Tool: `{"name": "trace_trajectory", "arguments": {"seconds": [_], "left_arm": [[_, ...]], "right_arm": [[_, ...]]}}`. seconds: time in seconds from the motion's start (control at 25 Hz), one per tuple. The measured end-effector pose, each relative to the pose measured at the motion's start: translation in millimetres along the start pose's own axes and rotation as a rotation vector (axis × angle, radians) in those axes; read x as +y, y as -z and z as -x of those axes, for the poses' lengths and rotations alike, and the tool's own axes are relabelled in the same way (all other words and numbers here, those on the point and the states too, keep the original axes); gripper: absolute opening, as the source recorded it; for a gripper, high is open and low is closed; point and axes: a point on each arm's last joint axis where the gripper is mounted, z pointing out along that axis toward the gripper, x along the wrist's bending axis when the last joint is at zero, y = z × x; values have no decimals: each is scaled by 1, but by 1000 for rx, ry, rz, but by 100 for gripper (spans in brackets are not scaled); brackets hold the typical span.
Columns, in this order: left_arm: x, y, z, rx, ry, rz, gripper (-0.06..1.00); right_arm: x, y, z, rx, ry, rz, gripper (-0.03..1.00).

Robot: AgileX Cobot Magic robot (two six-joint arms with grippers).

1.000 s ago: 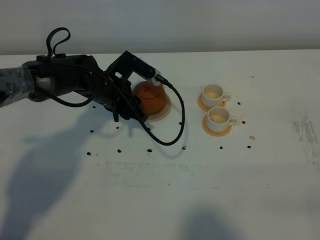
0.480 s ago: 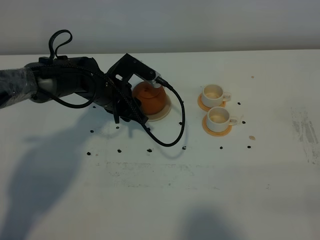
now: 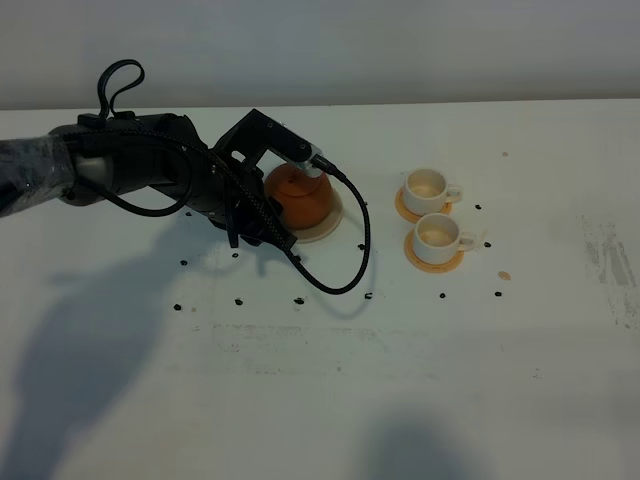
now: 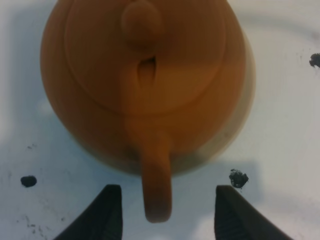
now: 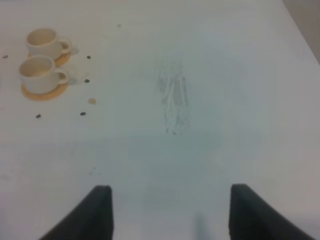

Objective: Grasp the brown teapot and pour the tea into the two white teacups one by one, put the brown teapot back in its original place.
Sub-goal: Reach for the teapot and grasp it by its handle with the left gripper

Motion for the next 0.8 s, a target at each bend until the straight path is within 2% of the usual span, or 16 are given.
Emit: {"name": "trace_trajectory", "arguments": {"seconds": [0.8], "left_arm": [[7,4,-2,4,-12,13,41]], "right_arm": [[0,0,0,0,0,0,49]]}}
